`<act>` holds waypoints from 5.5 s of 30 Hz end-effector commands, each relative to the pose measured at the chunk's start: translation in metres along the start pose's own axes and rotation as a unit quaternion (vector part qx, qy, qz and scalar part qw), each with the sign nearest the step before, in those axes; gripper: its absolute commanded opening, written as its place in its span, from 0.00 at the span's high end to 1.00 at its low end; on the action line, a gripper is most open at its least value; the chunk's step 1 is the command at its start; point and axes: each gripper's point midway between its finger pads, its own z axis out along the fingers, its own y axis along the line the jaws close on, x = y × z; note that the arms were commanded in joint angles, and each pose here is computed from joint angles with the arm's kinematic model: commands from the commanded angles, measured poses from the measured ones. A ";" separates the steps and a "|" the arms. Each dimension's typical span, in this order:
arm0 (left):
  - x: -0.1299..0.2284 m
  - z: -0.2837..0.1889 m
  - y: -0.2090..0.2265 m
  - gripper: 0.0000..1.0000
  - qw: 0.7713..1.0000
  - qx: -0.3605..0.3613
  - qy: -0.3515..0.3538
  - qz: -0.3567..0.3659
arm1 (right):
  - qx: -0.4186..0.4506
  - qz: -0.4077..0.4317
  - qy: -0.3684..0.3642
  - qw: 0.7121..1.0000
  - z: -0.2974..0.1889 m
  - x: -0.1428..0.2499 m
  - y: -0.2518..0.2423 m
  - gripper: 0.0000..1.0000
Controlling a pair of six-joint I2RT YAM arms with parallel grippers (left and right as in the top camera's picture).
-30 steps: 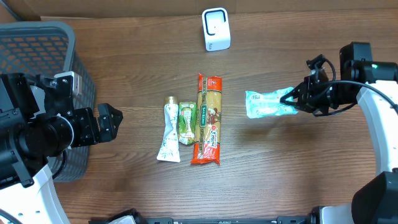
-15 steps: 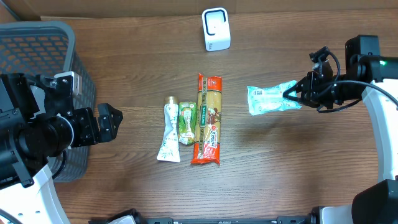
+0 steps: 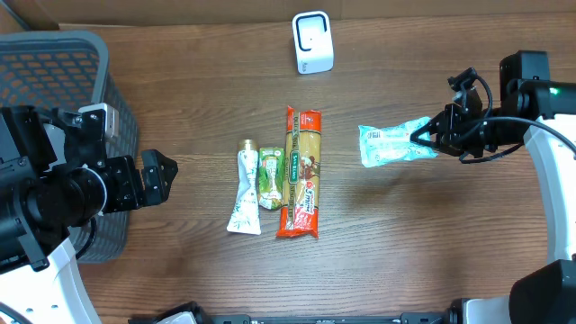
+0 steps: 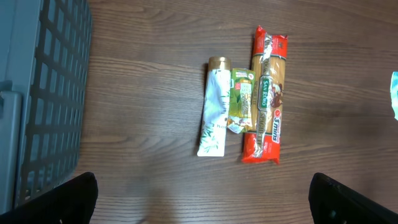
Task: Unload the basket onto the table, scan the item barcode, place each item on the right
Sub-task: 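Hold the snack raised at the right side with the right gripper, then move the held snack toward the white scanner cube with right gripper, then hold the mint-green snack against the white scanner cube face, then carry the snack back right and set it on the table, release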
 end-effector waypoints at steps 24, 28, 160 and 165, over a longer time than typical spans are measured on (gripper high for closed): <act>-0.001 0.001 0.002 0.00 1.000 -0.001 0.001 0.001 | 0.023 -0.064 -0.065 0.996 -0.044 -0.006 0.032 0.96; -0.001 0.001 0.002 0.00 1.000 -0.001 0.001 0.001 | 0.055 -0.075 -0.103 0.990 -0.071 -0.017 0.045 0.96; -0.001 0.002 0.002 0.00 1.000 -0.001 0.003 0.001 | 0.174 0.310 -0.174 0.918 -0.027 -0.077 -0.180 0.96; -0.001 0.002 0.002 0.00 1.000 -0.001 0.003 0.000 | 0.204 0.328 -0.191 0.902 -0.030 -0.068 -0.214 0.96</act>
